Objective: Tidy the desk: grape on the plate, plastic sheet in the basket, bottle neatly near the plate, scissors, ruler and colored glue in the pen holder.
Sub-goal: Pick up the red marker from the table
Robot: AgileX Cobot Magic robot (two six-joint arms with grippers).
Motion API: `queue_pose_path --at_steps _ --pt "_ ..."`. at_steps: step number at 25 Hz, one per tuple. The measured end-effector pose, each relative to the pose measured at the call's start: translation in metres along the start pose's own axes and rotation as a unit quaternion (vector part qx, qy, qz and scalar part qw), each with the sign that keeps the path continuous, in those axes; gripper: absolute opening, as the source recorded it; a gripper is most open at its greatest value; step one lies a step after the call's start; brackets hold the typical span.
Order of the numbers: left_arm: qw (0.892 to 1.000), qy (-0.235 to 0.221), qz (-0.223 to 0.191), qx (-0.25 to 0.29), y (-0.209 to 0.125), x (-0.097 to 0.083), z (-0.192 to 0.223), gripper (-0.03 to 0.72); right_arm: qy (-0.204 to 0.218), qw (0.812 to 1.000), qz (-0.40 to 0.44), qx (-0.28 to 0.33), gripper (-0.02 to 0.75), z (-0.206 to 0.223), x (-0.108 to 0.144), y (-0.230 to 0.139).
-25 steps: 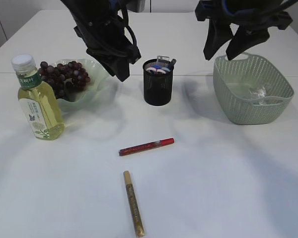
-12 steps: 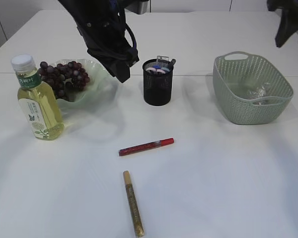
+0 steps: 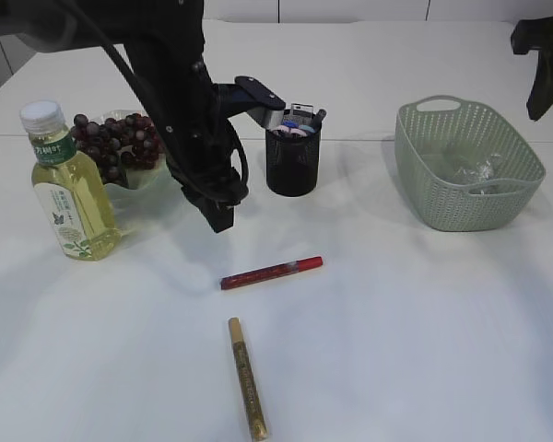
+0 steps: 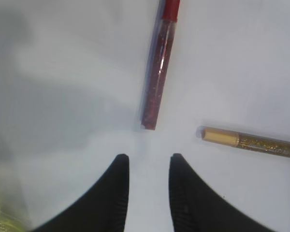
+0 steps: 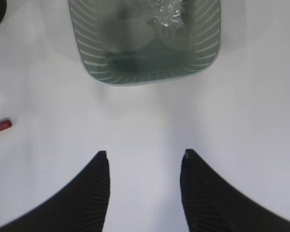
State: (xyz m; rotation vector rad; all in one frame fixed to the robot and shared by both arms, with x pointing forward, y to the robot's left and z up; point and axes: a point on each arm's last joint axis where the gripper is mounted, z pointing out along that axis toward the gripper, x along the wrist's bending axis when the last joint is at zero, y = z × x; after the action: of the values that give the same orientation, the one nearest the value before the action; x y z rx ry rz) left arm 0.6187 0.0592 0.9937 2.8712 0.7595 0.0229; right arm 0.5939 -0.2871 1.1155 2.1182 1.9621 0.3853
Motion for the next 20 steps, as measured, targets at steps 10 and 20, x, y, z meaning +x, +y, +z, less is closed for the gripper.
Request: queue_pose_path --at_steps 10,20 --pt "0.999 -0.016 -0.02 -0.019 0.005 0.0 0.012 0.268 0.0 1.0 -0.008 0.0 0.384 0.0 0.0 0.0" --pt "0.999 -0.033 0.014 0.008 0.02 -0.024 0.054 0.296 0.0 1.0 -0.012 0.0 0.384 0.0 0.0 0.0"
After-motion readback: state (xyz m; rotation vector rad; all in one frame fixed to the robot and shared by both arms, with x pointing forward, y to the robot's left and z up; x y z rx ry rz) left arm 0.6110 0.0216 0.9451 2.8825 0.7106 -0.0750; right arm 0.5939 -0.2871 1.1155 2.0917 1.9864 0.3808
